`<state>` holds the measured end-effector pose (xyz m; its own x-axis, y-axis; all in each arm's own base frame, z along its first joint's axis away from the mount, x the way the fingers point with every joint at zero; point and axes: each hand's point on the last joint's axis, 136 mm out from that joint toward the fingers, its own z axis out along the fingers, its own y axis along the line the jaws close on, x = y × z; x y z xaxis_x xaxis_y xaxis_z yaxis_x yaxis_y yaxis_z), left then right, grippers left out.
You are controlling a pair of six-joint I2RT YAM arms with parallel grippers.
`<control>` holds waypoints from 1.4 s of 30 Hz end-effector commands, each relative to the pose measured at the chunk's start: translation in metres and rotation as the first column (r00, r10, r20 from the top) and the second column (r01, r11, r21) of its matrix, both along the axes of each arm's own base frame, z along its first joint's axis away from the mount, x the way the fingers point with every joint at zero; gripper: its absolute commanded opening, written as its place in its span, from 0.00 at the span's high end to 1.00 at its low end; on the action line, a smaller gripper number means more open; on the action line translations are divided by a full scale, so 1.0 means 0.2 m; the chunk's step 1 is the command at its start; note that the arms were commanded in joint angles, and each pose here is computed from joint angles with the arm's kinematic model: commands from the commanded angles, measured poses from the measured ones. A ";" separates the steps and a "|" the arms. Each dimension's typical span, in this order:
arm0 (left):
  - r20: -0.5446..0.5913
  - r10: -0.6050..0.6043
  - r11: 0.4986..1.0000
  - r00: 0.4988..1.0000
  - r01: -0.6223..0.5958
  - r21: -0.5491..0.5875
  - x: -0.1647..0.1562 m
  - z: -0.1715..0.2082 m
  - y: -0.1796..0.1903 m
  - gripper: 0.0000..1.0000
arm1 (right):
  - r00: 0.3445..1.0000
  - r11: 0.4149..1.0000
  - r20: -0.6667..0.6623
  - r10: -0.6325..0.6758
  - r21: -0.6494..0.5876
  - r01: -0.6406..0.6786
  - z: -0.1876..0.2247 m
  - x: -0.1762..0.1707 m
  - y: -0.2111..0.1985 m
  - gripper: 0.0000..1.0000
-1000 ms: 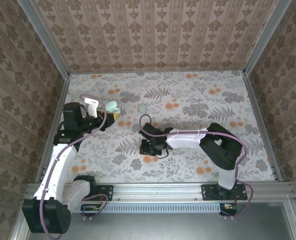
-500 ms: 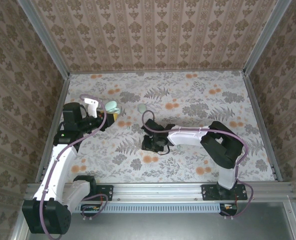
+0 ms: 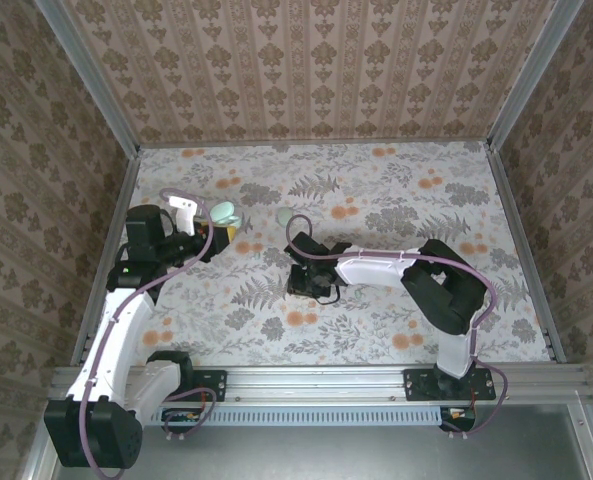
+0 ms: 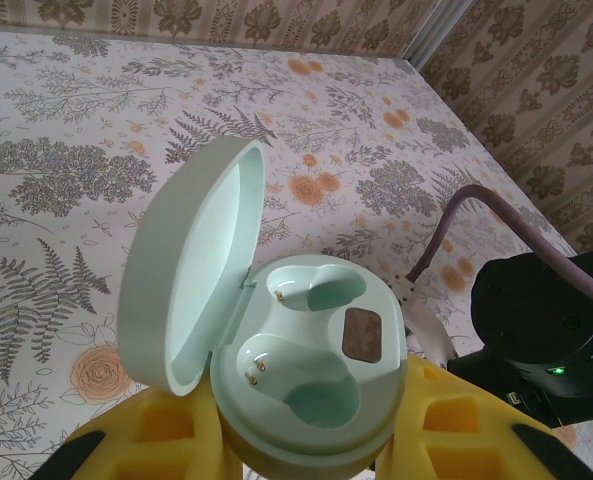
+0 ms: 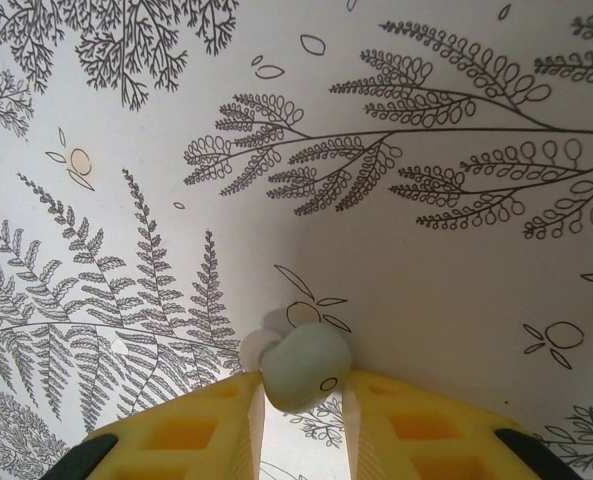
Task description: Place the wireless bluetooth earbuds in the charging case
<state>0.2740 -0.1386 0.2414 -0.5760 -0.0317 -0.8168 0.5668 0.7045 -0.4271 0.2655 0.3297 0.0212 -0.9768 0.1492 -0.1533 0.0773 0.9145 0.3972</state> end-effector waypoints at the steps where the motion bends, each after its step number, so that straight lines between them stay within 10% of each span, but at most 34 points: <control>1: 0.043 -0.011 1.000 0.999 0.011 0.006 0.00 0.03 0.00 1.00 | 1.000 0.999 0.001 0.001 -0.041 -0.001 -0.01 0.02 -0.03 0.71; 42: 0.030 -0.060 0.998 0.998 0.061 -0.023 -0.01 0.01 -0.03 1.00 | 0.987 0.987 0.024 -0.156 0.045 0.155 0.03 0.04 -0.02 0.66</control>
<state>0.2731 -0.1438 0.2380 -0.5802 -0.0254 -0.8141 0.5905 0.6752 -0.4419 0.2738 0.3237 0.0321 -0.9396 0.2911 -0.1801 0.1859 0.8757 0.4457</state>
